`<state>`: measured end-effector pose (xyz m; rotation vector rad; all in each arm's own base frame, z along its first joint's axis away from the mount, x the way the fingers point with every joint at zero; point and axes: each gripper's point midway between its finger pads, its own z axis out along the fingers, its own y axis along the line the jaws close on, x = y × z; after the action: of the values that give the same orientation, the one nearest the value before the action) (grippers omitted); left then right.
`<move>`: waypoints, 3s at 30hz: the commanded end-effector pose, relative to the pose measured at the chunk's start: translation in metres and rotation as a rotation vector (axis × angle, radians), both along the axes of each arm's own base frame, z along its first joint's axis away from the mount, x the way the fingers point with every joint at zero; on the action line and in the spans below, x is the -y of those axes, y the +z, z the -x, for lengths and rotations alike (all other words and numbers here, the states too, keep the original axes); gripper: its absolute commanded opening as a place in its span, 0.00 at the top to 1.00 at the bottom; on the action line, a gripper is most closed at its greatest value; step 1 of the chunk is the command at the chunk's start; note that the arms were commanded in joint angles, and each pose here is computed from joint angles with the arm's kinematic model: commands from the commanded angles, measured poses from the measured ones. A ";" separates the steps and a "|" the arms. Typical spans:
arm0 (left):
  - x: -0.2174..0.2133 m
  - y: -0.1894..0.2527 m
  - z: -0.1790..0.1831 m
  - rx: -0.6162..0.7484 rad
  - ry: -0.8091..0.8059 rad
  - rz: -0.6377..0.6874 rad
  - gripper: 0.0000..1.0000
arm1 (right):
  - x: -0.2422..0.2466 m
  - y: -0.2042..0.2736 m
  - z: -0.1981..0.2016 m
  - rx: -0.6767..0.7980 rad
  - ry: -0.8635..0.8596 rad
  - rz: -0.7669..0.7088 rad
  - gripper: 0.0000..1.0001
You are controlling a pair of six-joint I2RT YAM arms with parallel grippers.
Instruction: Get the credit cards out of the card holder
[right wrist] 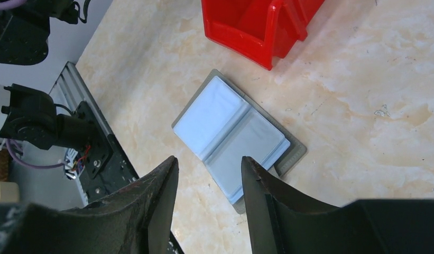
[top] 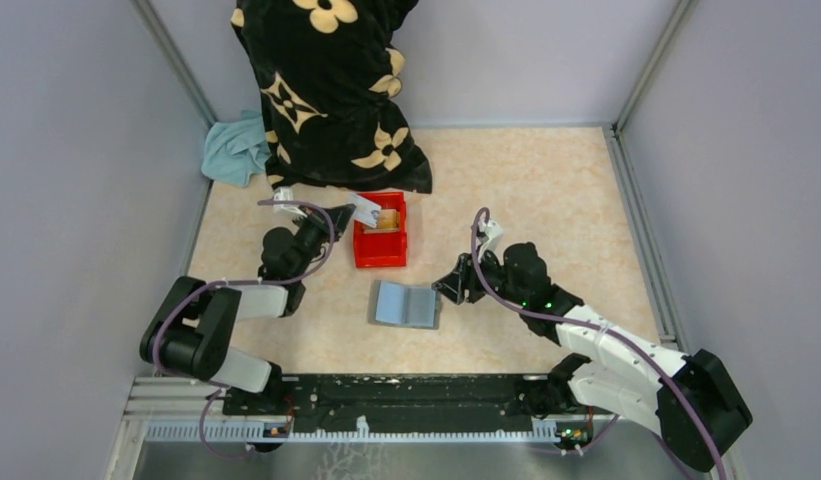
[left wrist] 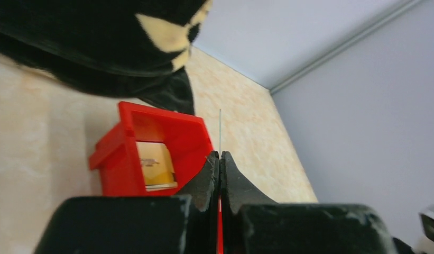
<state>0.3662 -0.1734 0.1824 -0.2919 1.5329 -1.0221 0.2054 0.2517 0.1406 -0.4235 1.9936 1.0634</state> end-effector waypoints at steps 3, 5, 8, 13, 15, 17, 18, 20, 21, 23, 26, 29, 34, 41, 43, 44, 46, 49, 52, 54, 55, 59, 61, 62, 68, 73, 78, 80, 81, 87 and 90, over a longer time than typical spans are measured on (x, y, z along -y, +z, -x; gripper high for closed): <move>-0.006 -0.014 -0.030 -0.025 0.149 -0.089 1.00 | -0.002 0.009 -0.008 0.045 -0.009 -0.022 0.52; 0.000 -0.017 -0.036 -0.030 0.150 -0.100 1.00 | -0.001 0.007 -0.007 0.041 -0.010 -0.017 0.53; 0.012 -0.024 -0.045 -0.043 0.146 -0.119 1.00 | 0.000 0.004 -0.006 0.040 -0.011 -0.011 0.53; 0.025 -0.039 -0.052 -0.071 0.166 -0.161 1.00 | 0.004 0.000 -0.004 0.037 -0.017 0.001 0.53; 0.028 -0.047 -0.054 -0.088 0.180 -0.170 1.00 | 0.007 -0.001 -0.005 0.040 -0.026 0.002 0.53; 0.032 -0.055 -0.056 -0.103 0.184 -0.176 1.00 | 0.009 -0.002 -0.005 0.041 -0.031 0.007 0.53; 0.033 -0.058 -0.057 -0.108 0.186 -0.178 1.00 | 0.010 -0.002 -0.005 0.041 -0.033 0.012 0.53; 0.036 -0.064 -0.058 -0.117 0.192 -0.185 1.00 | 0.013 -0.005 -0.005 0.039 -0.035 0.021 0.53; 0.038 -0.065 -0.059 -0.116 0.196 -0.189 1.00 | 0.014 -0.006 -0.004 0.038 -0.035 0.025 0.54; 0.041 -0.068 -0.062 -0.121 0.201 -0.202 1.00 | 0.016 -0.008 -0.004 0.035 -0.038 0.030 0.54; 0.044 -0.071 -0.065 -0.125 0.207 -0.214 1.00 | 0.018 -0.010 -0.004 0.035 -0.043 0.030 0.54; 0.046 -0.074 -0.067 -0.132 0.205 -0.220 1.00 | 0.018 -0.013 -0.005 0.029 -0.044 0.032 0.54; 0.052 -0.071 -0.064 -0.123 0.195 -0.226 1.00 | 0.017 -0.013 -0.006 0.029 -0.041 0.029 0.54; 0.062 -0.058 -0.060 -0.102 0.176 -0.220 1.00 | 0.015 -0.017 -0.007 0.020 -0.027 0.028 0.55; 0.064 -0.057 -0.060 -0.105 0.172 -0.223 1.00 | 0.015 -0.017 -0.007 0.020 -0.024 0.025 0.55; 0.065 -0.057 -0.061 -0.107 0.171 -0.224 1.00 | 0.015 -0.017 -0.007 0.022 -0.024 0.024 0.55; 0.065 -0.053 -0.061 -0.103 0.174 -0.225 1.00 | 0.015 -0.017 -0.007 0.023 -0.027 0.024 0.55; 0.064 -0.050 -0.061 -0.105 0.188 -0.231 1.00 | 0.016 -0.016 -0.009 0.026 -0.032 0.023 0.55; 0.060 -0.046 -0.061 -0.110 0.207 -0.237 1.00 | 0.017 -0.018 -0.008 0.023 -0.032 0.023 0.55; 0.057 -0.043 -0.061 -0.111 0.220 -0.236 1.00 | 0.017 -0.019 -0.008 0.023 -0.033 0.024 0.55; 0.057 -0.041 -0.061 -0.111 0.223 -0.235 1.00 | 0.017 -0.020 -0.008 0.023 -0.032 0.023 0.55; 0.060 -0.038 -0.062 -0.107 0.222 -0.237 1.00 | 0.017 -0.022 -0.008 0.018 -0.031 0.024 0.55; 0.061 -0.039 -0.065 -0.112 0.229 -0.244 1.00 | 0.017 -0.023 -0.007 0.017 -0.028 0.023 0.55; 0.060 -0.039 -0.066 -0.115 0.236 -0.242 1.00 | 0.017 -0.022 -0.007 0.019 -0.028 0.022 0.55; 0.065 -0.040 -0.079 -0.120 0.256 -0.263 0.99 | 0.022 -0.024 -0.004 0.016 -0.038 0.029 0.56; 0.070 -0.049 -0.085 -0.133 0.252 -0.279 0.88 | 0.027 -0.024 -0.004 0.022 -0.054 0.033 0.56; 0.070 -0.054 -0.080 -0.147 0.237 -0.270 0.84 | 0.027 -0.026 -0.004 0.019 -0.055 0.033 0.56; 0.069 -0.055 -0.079 -0.149 0.241 -0.272 0.64 | 0.026 -0.026 -0.004 0.018 -0.050 0.031 0.56; 0.068 -0.055 -0.078 -0.150 0.242 -0.275 0.53 | 0.025 -0.026 -0.004 0.016 -0.047 0.030 0.56; 0.057 -0.046 -0.073 -0.130 0.279 -0.276 0.44 | 0.024 -0.027 -0.003 0.012 -0.038 0.028 0.56; 0.056 -0.031 -0.069 -0.087 0.272 -0.286 0.43 | 0.023 -0.024 -0.004 0.015 -0.036 0.022 0.56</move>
<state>0.4401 -0.2325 0.1212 -0.3637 1.7154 -0.5735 0.2018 0.2263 0.1032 -0.3898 2.0616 1.0039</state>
